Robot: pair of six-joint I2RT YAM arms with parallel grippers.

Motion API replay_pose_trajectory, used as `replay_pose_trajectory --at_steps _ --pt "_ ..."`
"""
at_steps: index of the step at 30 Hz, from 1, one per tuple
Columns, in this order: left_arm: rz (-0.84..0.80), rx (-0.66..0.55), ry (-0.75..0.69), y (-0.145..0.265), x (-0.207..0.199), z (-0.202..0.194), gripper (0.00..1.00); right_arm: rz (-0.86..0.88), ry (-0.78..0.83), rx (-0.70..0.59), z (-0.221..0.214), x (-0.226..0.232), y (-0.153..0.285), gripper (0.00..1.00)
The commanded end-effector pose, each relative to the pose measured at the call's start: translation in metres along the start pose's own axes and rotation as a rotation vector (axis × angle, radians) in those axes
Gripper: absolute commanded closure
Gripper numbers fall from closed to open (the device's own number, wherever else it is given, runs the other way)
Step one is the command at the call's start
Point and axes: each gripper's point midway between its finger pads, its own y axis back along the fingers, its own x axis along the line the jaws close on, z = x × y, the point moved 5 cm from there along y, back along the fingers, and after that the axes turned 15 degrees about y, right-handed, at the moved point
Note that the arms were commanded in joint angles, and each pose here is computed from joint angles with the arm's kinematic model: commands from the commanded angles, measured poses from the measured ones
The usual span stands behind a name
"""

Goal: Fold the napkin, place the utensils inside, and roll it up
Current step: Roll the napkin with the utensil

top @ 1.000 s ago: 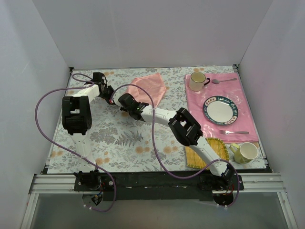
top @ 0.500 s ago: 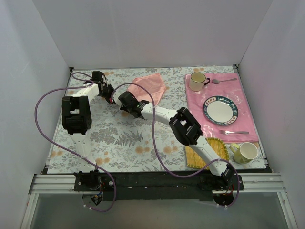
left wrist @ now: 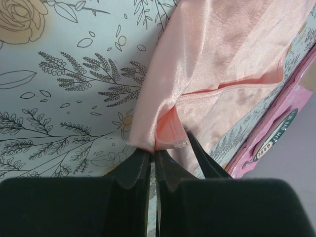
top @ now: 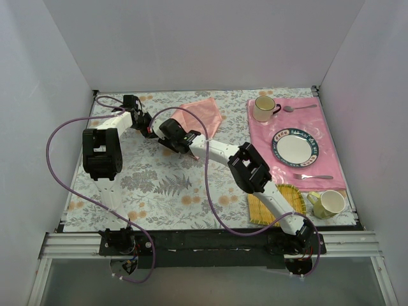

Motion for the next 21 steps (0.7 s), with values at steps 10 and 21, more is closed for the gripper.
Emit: replay_pose_trajectory --at_steps 10,21 --pt "-0.039 0.001 -0.043 0.02 -0.014 -0.002 1.0 0.185 -0.063 0.013 -0.025 0.013 -0.015 0.41" --pt "-0.05 0.011 -0.04 0.019 -0.015 -0.003 1.0 0.316 -0.163 0.047 -0.049 0.035 -0.026 0.49"
